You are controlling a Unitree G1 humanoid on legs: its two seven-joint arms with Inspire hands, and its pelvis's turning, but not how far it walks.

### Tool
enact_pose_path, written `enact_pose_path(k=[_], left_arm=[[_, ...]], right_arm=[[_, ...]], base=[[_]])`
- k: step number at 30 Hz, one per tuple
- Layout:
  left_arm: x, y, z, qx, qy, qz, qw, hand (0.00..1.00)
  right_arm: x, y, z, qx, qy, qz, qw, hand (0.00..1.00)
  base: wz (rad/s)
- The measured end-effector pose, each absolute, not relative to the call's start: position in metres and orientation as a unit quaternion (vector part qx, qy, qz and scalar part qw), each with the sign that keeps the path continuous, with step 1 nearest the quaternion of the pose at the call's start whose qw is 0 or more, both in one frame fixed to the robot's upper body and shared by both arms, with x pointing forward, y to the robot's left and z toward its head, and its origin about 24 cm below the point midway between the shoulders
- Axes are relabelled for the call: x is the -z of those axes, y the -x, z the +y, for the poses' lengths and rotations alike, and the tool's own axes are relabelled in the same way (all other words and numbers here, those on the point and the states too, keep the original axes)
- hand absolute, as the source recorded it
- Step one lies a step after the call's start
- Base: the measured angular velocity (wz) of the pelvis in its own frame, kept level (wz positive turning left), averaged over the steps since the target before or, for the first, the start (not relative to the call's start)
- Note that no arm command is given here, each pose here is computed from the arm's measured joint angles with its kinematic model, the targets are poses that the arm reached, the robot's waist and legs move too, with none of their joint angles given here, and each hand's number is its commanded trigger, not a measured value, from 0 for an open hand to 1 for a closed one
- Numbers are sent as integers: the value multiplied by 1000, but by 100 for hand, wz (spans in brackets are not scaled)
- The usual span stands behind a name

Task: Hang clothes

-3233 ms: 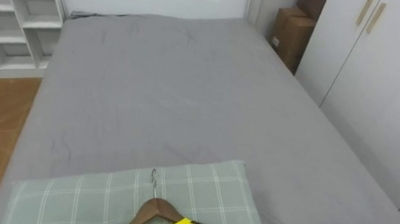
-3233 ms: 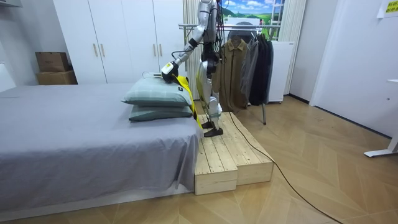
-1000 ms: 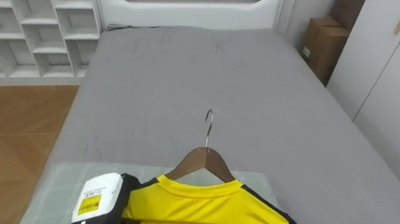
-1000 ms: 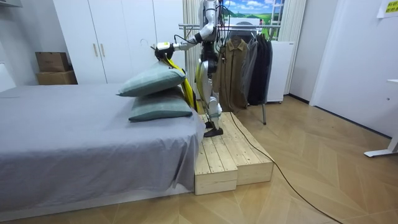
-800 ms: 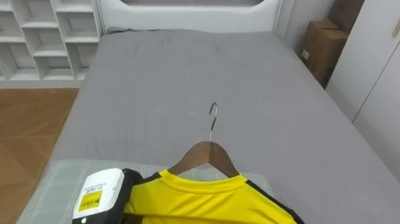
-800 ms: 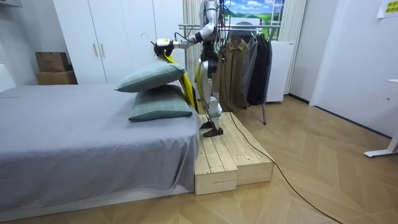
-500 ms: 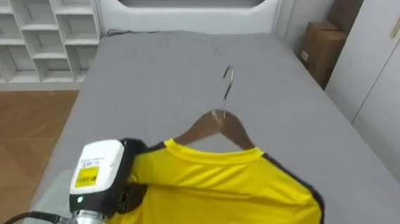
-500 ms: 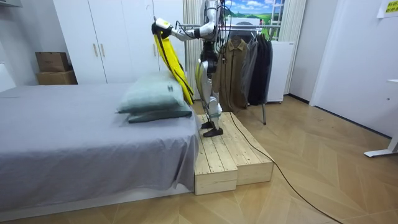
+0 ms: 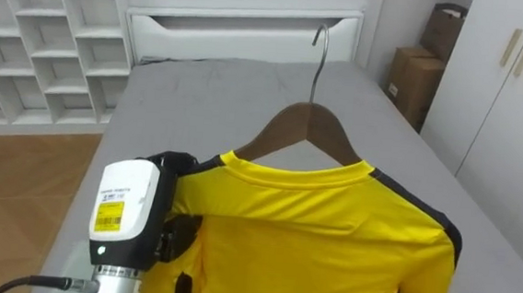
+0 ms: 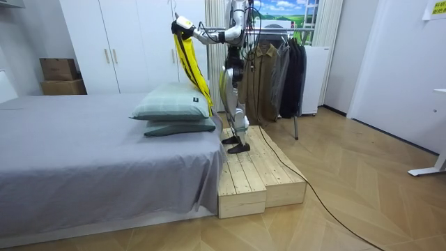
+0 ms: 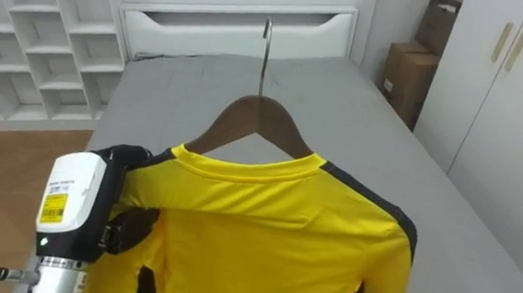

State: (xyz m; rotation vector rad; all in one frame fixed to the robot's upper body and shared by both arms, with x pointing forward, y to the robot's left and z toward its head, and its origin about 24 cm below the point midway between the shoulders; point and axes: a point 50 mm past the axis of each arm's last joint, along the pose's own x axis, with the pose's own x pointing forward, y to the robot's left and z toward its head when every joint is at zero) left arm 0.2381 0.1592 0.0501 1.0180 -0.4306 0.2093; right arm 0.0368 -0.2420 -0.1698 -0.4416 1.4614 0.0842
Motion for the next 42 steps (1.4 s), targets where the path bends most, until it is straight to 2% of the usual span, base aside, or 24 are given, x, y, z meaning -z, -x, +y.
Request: enact_pose_path(k=[21, 42], left_arm=[[-51, -237, 158, -98, -480, -206, 847, 100], [-8, -219, 175, -82, -516, -94, 847, 100]], right_arm=[[171, -33, -240, -55, 202, 669, 713, 0], [170, -31, -245, -59, 240, 681, 689, 0]], base=[[-1], [0]])
